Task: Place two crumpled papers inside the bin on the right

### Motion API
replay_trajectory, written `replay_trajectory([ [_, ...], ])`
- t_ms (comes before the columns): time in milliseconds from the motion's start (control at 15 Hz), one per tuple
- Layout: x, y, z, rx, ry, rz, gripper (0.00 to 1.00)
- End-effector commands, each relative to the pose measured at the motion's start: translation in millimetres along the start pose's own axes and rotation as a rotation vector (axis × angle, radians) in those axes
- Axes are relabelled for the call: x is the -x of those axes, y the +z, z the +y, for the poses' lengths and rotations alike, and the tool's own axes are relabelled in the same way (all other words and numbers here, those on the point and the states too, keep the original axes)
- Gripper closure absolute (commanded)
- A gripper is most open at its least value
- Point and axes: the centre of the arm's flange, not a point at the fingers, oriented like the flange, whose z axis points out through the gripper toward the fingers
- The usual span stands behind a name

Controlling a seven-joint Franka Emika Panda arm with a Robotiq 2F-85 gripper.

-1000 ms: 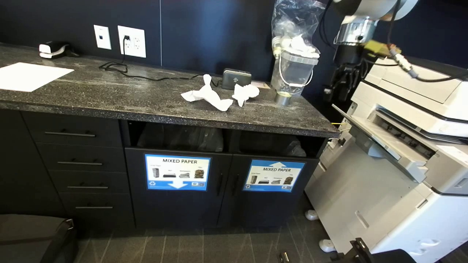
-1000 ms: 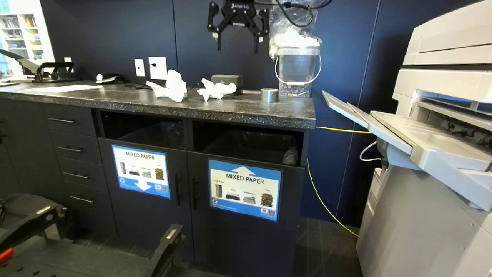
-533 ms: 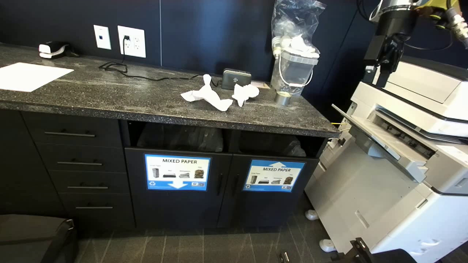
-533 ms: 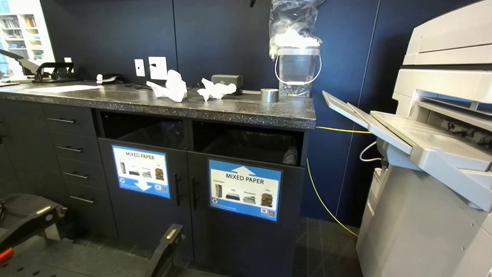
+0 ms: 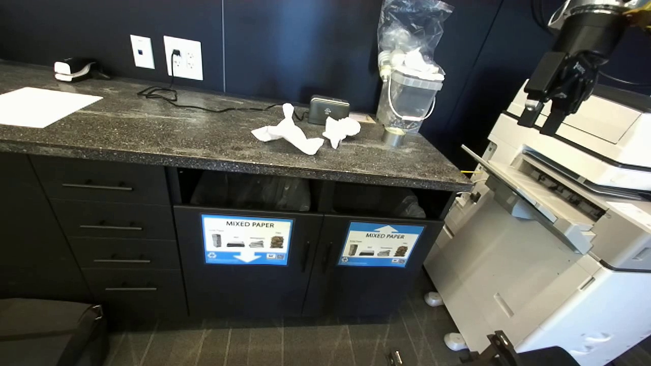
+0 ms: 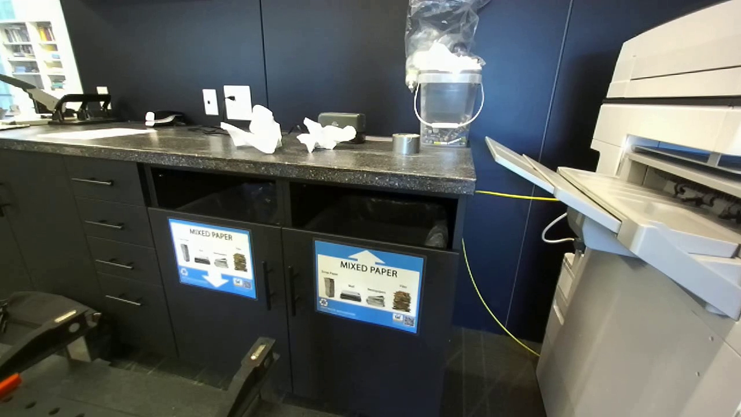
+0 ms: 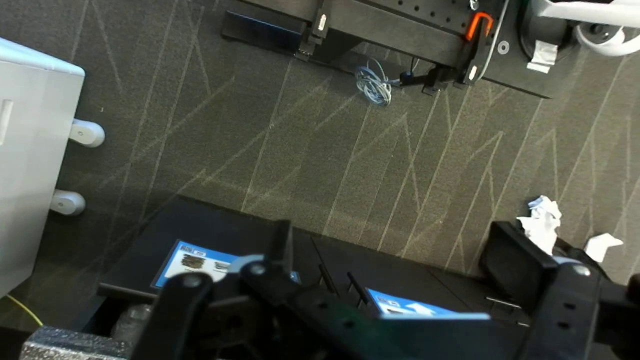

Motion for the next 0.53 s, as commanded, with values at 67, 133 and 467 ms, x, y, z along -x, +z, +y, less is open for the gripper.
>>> replay_trajectory([
  [67,43,26,-30,0.057,0.003,0.098,0.00],
  [133,44,32,-31,0.076,0.004,0.103,0.00],
  [467,43,59,-44,0.168,-0.029,0.064,0.00],
])
